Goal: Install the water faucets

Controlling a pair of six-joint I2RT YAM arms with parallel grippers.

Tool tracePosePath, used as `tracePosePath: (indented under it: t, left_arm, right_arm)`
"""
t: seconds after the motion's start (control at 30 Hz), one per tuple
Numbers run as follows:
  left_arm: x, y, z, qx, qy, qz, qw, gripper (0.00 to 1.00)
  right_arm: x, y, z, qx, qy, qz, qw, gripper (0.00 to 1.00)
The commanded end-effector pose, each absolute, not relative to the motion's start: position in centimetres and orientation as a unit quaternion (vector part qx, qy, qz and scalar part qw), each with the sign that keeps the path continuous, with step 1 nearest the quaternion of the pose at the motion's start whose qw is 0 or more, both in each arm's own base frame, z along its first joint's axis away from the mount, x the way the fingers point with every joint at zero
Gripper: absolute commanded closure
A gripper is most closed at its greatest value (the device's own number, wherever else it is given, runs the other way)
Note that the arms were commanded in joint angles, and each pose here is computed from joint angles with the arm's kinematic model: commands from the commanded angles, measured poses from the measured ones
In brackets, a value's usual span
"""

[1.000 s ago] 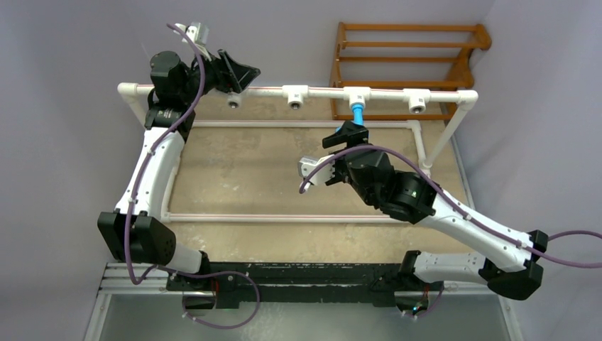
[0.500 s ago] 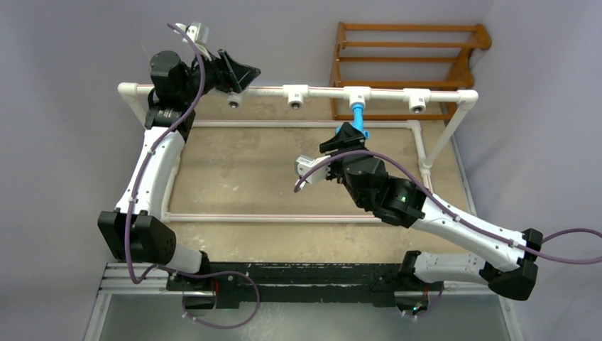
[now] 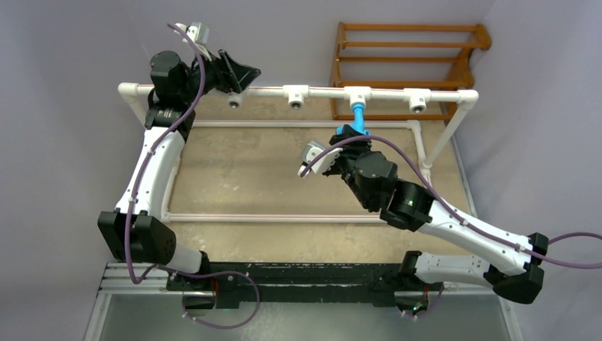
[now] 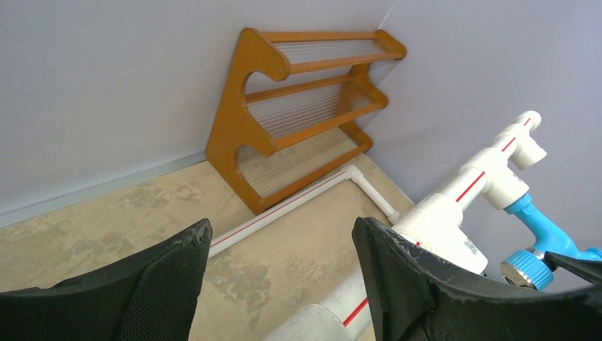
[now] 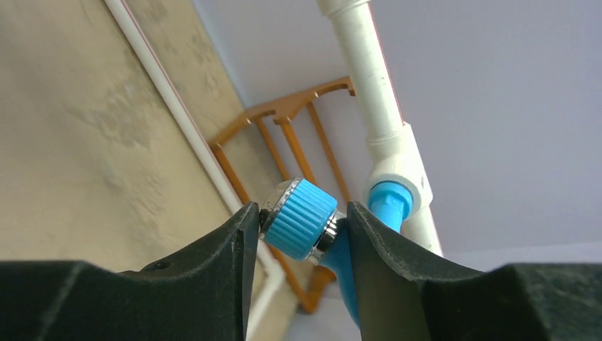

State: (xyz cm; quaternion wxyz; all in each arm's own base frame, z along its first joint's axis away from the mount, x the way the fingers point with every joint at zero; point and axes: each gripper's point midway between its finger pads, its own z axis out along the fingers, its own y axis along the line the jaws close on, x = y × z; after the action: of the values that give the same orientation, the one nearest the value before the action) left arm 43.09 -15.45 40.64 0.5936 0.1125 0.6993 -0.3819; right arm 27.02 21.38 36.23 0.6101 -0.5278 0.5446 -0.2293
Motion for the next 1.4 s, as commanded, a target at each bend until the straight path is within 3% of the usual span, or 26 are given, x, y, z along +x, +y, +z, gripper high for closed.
tracePosePath:
  t: [0.0,0.1,0.2,0.3,0.33,0.4,0.57,0.9,1.37]
  left_arm:
    - [43.8,-13.9,28.8,0.026,0.814,-0.365,0.451,0.28]
    - [43.8,-13.8,28.8,0.025,0.814,-0.364,0.451,0.28]
    - [43.8,-13.8,28.8,0.025,0.815,-0.364,0.451,0.28]
    - [43.9,-13.8,28.7,0.025,0.815,-0.363,0.451,0.28]
    - [43.9,-13.8,28.7,0.024,0.815,-0.362,0.451,0.28]
    - [43.9,-13.8,28.7,0.024,0.815,-0.362,0.451,0.28]
    - [43.9,-13.8,28.6,0.024,0.816,-0.363,0.449,0.28]
    - [43.8,-13.7,29.0,0.025,0.814,-0.361,0.454,0.28]
    - [42.6,-14.4,32.0,0.070,0.782,-0.378,0.492,0.28]
  right_arm:
    - [27.0,19.7,37.3,-0.380,0.622,-0.149,0.668,1.00]
    - [27.1,20.0,35.9,-0.387,0.629,-0.148,0.658,1.00]
    - [27.1,19.9,35.9,-0.388,0.627,-0.152,0.658,0.76]
    - [26.6,20.0,36.6,-0.390,0.621,-0.132,0.667,0.37]
    - [26.5,19.9,36.9,-0.389,0.619,-0.128,0.670,0.28]
    - [26.1,19.5,37.3,-0.388,0.617,-0.120,0.674,0.17]
    - [24.9,18.5,38.5,-0.381,0.610,-0.096,0.688,0.02]
    - [21.8,17.7,42.9,-0.276,0.631,0.075,0.722,0.01]
    - [18.2,14.6,40.6,-0.023,0.719,0.282,0.635,0.01]
